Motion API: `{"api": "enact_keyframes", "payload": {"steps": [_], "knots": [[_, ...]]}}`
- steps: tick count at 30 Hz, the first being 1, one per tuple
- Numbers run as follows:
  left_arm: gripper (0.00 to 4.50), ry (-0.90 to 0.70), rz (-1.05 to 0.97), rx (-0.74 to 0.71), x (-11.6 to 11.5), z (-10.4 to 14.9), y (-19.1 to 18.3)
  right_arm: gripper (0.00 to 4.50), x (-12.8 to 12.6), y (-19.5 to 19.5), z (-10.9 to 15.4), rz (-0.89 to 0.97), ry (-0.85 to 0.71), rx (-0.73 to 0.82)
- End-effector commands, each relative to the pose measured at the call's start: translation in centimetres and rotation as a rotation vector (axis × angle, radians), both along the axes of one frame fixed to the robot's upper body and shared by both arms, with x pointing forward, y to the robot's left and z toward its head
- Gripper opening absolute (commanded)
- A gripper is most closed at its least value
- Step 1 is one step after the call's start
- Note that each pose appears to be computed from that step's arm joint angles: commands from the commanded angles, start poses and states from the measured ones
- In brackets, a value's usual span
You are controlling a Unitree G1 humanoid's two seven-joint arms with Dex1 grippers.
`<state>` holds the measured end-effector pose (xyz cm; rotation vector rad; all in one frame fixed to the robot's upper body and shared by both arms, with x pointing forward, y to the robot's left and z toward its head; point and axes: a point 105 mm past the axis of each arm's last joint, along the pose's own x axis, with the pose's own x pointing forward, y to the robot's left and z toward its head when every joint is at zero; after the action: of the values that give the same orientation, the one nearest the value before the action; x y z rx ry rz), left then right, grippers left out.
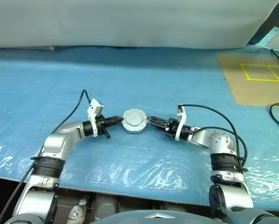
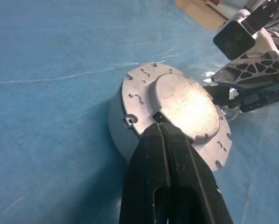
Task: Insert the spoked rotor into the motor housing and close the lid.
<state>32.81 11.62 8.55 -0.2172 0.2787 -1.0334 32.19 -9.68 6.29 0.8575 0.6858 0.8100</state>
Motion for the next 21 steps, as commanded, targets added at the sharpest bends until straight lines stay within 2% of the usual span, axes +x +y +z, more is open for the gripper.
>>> {"api": "enact_keyframes", "payload": {"steps": [1,12,17,21], "knots": [[0.0,-0.037,-0.016,-0.005,0.2,0.5,0.0,3.19,-1.0,-0.2,-2.3,-0.007,0.079,-0.059],[0.0,-0.014,-0.069,0.073,-0.4,-2.3,0.2,3.19,-0.6,-0.5,-2.3,-0.035,0.079,-0.067],[0.0,-0.022,-0.077,0.057,-0.4,-2.3,-0.3,3.19,-0.9,0.8,-0.6,0.019,0.041,-0.006],[0.0,-0.028,-0.077,0.056,-0.3,-2.4,-0.4,3.19,-1.8,2.1,2.0,0.102,-0.04,0.076]]}}
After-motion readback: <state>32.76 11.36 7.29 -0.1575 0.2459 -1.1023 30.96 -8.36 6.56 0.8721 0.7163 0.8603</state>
